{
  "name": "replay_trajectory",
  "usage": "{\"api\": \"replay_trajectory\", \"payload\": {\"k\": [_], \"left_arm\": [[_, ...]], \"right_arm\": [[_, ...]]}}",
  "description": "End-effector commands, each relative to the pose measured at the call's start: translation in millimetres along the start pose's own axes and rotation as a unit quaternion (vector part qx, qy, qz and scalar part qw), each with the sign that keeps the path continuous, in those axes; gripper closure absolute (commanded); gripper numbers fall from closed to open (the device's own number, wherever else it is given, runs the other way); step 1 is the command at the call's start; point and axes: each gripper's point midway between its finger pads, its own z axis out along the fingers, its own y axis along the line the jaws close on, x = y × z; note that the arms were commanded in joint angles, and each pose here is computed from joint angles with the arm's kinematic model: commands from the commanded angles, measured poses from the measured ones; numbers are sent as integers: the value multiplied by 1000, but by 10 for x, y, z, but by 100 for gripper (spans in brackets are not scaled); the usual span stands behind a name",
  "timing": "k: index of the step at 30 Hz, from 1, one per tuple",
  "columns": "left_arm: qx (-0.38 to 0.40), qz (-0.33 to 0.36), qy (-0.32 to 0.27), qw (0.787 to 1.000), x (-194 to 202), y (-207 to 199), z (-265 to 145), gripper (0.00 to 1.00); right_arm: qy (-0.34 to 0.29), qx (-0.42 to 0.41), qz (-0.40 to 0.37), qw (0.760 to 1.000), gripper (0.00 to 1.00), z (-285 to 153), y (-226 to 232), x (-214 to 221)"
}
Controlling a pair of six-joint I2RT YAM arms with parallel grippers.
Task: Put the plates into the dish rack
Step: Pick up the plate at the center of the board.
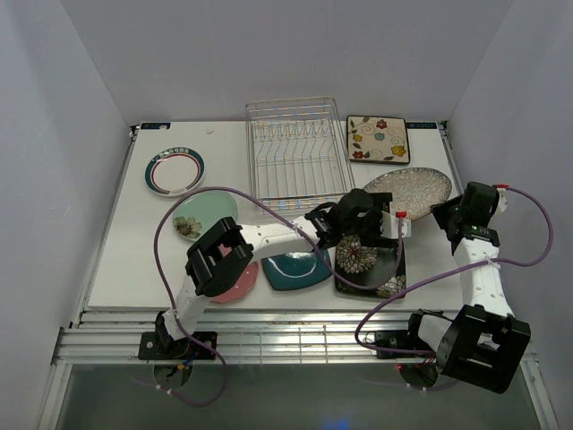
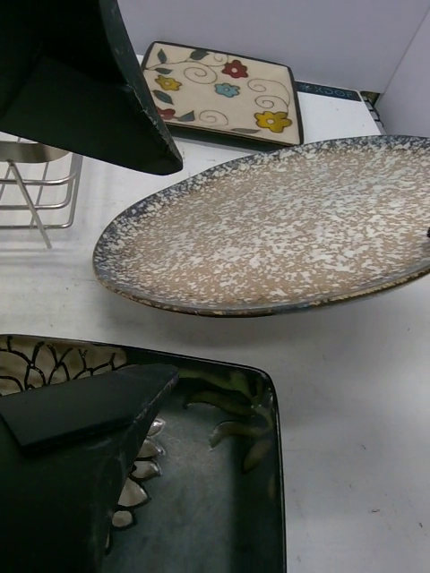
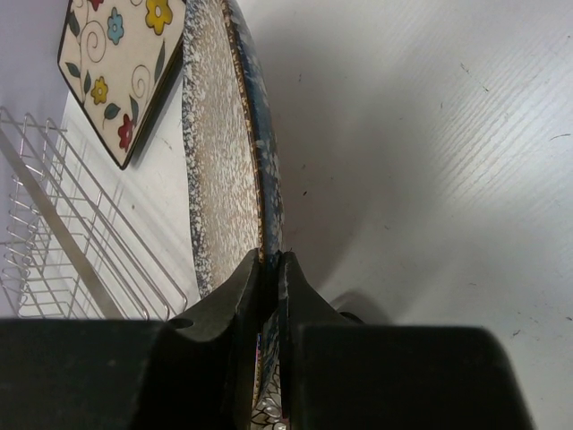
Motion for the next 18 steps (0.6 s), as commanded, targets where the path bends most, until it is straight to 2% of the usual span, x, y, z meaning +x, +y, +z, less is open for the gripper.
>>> {"api": "replay_trajectory", "payload": {"k": [1, 14, 18], "left_arm": [[-8, 13, -26, 1000, -300, 80, 24, 4], [-25, 16, -13, 999, -320, 4, 340, 25], [-31, 11, -16, 999, -373, 20, 386, 35]], "right_arm": [[-105, -175, 21, 979, 92, -423, 1025, -720], [-96, -151, 28, 983, 92, -457, 1006, -737], [-93, -147, 30, 984, 92, -471, 989, -728]]}}
